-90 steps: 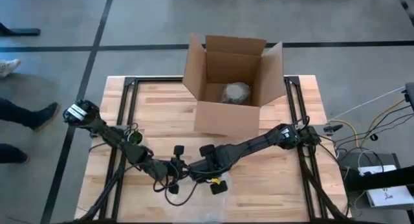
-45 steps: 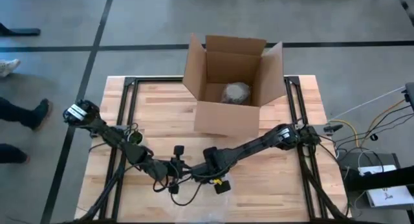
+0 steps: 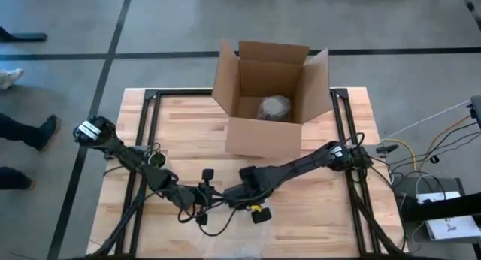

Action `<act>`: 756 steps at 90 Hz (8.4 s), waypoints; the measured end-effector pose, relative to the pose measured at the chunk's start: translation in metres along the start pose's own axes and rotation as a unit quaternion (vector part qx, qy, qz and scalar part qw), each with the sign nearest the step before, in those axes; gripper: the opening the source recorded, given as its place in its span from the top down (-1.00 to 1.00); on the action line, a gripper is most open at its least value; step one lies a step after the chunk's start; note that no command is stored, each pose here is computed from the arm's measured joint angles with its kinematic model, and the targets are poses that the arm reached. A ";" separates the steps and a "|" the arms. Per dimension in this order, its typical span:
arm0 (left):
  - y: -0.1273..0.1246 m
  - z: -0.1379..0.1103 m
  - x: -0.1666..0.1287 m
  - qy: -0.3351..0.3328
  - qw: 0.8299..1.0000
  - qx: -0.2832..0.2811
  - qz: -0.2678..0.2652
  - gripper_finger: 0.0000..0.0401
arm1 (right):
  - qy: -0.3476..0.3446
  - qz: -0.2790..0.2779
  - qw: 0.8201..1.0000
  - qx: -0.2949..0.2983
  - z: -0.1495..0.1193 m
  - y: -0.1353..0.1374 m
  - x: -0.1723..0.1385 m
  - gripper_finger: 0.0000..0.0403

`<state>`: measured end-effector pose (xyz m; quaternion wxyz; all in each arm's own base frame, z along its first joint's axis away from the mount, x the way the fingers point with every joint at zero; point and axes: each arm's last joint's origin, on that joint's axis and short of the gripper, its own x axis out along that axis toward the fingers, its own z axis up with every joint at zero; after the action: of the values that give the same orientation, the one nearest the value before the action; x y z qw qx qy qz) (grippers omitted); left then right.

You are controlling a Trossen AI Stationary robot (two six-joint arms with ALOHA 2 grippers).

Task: Wrap mug
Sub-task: Wrap the blue patterned mug with the bubble wrap

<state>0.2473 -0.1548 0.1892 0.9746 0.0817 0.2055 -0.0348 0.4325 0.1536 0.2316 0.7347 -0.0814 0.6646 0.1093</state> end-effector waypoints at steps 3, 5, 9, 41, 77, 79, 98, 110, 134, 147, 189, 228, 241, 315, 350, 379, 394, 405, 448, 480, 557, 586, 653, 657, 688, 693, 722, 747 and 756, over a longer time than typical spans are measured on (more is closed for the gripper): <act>0.000 0.000 0.000 0.000 1.000 0.000 0.000 1.00 | -0.010 -0.004 1.000 0.004 0.000 0.000 -0.007 0.99; 0.000 0.000 0.000 0.000 1.000 0.000 0.000 1.00 | -0.018 -0.010 1.000 0.007 -0.001 0.000 -0.012 0.99; 0.000 0.000 0.000 0.000 1.000 0.000 0.000 1.00 | -0.036 -0.022 0.999 0.011 -0.001 -0.001 -0.022 0.99; 0.000 0.000 0.000 0.000 1.000 -0.002 0.000 1.00 | -0.116 -0.041 0.992 -0.002 0.018 -0.001 -0.016 0.99; 0.000 -0.001 0.000 0.005 1.000 -0.004 0.001 1.00 | -0.024 -0.028 0.999 0.016 0.008 0.005 0.008 0.99; 0.000 -0.001 0.000 0.006 1.000 -0.004 0.001 1.00 | -0.024 -0.028 0.999 0.015 0.008 0.005 0.008 0.99; 0.000 -0.002 0.000 0.008 1.000 -0.005 0.001 1.00 | 0.003 -0.032 0.999 0.013 0.002 0.004 0.030 0.99; 0.000 -0.002 0.000 0.009 1.000 -0.004 0.001 1.00 | 0.027 -0.034 0.999 0.006 -0.005 0.003 0.045 0.99; 0.000 -0.002 0.000 0.011 1.000 -0.003 0.001 1.00 | 0.030 -0.036 0.999 0.001 -0.006 0.003 0.042 0.99; 0.000 -0.002 0.000 0.011 1.000 -0.003 0.002 1.00 | 0.010 -0.034 0.999 0.000 -0.003 0.003 0.022 0.99; 0.000 -0.004 0.000 0.016 1.000 -0.003 0.002 1.00 | 0.032 -0.038 0.999 0.006 -0.007 -0.003 0.023 0.99; 0.013 -0.013 -0.024 0.113 0.993 -0.025 0.018 1.00 | -0.022 -0.052 0.997 -0.052 0.007 -0.028 0.058 0.99; 0.022 -0.013 -0.042 0.146 0.988 -0.037 0.028 1.00 | -0.056 -0.059 0.995 -0.059 0.014 -0.046 0.058 0.99; 0.041 -0.013 -0.088 0.156 0.981 -0.086 0.078 1.00 | -0.188 -0.073 0.971 -0.131 0.049 -0.089 0.058 1.00; 0.032 -0.027 -0.069 0.132 0.982 -0.084 0.104 1.00 | -0.163 -0.060 0.977 -0.123 0.049 -0.075 0.021 1.00; 0.030 -0.031 -0.064 0.140 0.981 -0.074 0.114 1.00 | -0.139 -0.048 0.985 -0.087 0.040 -0.058 -0.010 1.00; 0.029 -0.030 -0.064 0.134 0.981 -0.078 0.112 1.00 | -0.134 -0.045 0.988 -0.059 0.037 -0.060 -0.014 1.00; 0.029 -0.029 -0.063 0.128 0.982 -0.083 0.110 1.00 | -0.128 -0.063 0.988 -0.056 0.040 -0.064 -0.004 1.00; 0.017 -0.050 -0.035 0.166 0.980 -0.062 0.096 1.00 | -0.087 -0.064 0.992 -0.063 0.049 -0.069 0.050 1.00; 0.021 -0.056 -0.022 0.178 0.976 -0.056 0.112 1.00 | -0.109 -0.090 0.988 -0.057 0.043 -0.067 0.013 1.00; 0.026 -0.065 0.002 0.186 0.976 -0.038 0.104 1.00 | -0.079 -0.064 0.992 -0.070 0.046 -0.069 0.044 1.00; 0.032 -0.055 -0.015 0.190 0.976 -0.043 0.101 1.00 | -0.115 -0.083 0.987 -0.077 0.041 -0.050 0.003 1.00; -0.077 -0.034 -0.075 0.036 0.972 -0.131 -0.192 1.00 | -0.148 -0.145 0.978 -0.020 0.028 0.058 -0.010 1.00; -0.083 -0.038 -0.069 0.030 0.972 -0.127 -0.197 1.00 | -0.151 -0.142 0.978 -0.011 0.028 0.062 -0.010 1.00; -0.108 -0.077 -0.036 0.032 0.976 -0.093 -0.195 0.86 | -0.164 -0.124 0.977 0.061 0.024 0.078 -0.009 1.00; -0.110 -0.084 -0.032 0.042 0.977 -0.085 -0.190 0.78 | -0.166 -0.121 0.976 0.070 0.024 0.080 -0.009 1.00; -0.136 -0.100 -0.004 0.052 0.983 -0.025 -0.175 0.25 | -0.173 -0.114 0.974 0.096 0.025 0.085 -0.005 1.00; -0.147 -0.107 0.008 0.059 0.986 -0.021 -0.153 0.45 | -0.211 -0.101 0.968 0.093 0.033 0.088 0.004 1.00; -0.146 -0.100 0.006 0.047 0.990 -0.026 -0.134 0.82 | -0.208 -0.087 0.970 0.091 0.033 0.089 0.015 1.00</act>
<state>0.1989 -0.2817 0.0756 0.9522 0.0297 0.2609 -0.1560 0.4417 0.2488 0.2226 0.8677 -0.0474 0.4948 -0.0017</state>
